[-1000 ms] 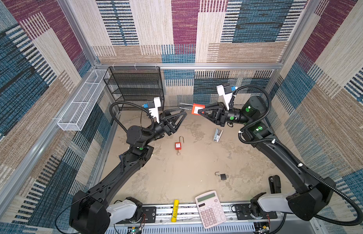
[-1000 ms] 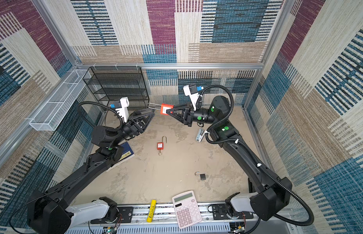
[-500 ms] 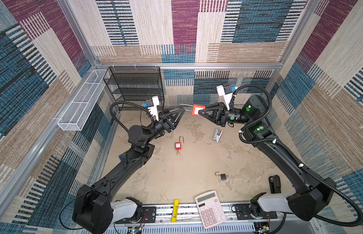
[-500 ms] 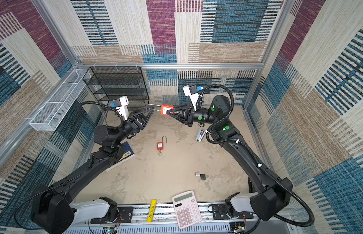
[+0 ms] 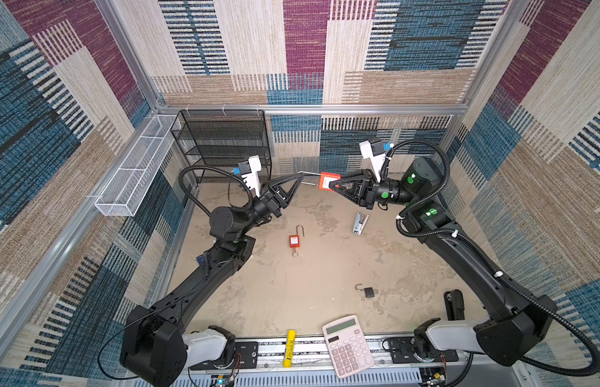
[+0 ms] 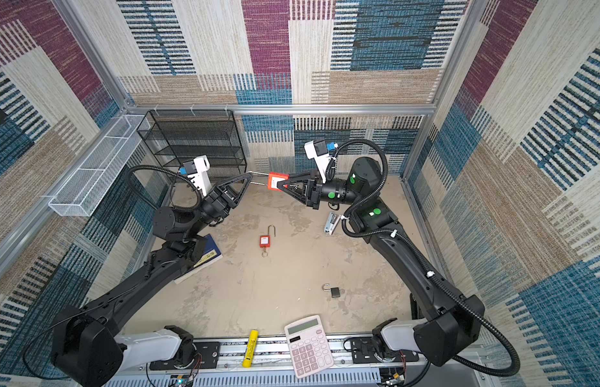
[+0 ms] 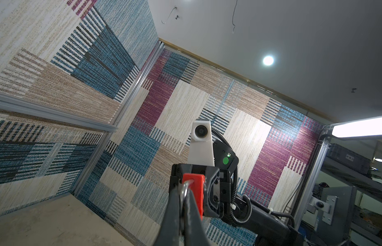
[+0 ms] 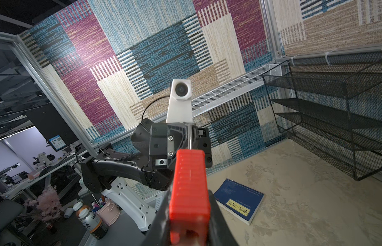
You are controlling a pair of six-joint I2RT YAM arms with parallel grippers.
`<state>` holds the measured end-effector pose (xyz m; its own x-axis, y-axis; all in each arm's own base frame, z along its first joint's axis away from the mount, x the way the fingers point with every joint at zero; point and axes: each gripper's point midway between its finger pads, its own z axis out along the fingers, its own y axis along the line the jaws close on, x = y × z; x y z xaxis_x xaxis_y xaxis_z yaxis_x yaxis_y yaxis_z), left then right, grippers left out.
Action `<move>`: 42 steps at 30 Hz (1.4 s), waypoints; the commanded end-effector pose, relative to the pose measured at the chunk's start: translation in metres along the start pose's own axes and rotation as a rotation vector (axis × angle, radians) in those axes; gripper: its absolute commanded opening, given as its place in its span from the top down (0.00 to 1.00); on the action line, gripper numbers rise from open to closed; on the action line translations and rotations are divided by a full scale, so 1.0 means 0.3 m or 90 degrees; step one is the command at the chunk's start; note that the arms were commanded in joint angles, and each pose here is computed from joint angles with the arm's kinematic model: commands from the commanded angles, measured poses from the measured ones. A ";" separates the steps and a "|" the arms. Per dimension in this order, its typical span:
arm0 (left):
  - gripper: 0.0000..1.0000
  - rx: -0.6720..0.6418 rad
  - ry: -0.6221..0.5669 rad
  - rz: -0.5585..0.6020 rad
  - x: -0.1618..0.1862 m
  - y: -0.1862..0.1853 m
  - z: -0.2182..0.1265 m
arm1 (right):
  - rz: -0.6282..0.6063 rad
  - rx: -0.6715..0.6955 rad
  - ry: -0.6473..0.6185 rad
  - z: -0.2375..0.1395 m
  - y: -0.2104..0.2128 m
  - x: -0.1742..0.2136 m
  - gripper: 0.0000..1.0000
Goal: Lock with the key
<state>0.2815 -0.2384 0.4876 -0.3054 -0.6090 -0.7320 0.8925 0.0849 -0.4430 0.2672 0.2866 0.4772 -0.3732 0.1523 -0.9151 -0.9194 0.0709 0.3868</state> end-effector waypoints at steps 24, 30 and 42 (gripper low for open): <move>1.00 0.038 0.018 -0.005 0.005 -0.030 0.021 | -0.021 -0.036 -0.001 0.022 0.010 -0.028 1.00; 1.00 0.046 0.030 -0.016 0.025 -0.033 0.036 | -0.019 -0.066 0.000 0.027 0.027 -0.028 1.00; 1.00 0.045 0.056 -0.005 0.040 -0.052 0.045 | -0.014 -0.065 -0.002 0.031 0.022 -0.034 1.00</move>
<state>0.2794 -0.2512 0.4923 -0.3392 -0.5865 -0.7355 0.8949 0.0396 -0.4444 0.2719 0.2955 0.4810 -0.3817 0.1411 -0.9135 -0.9232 -0.0097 0.3843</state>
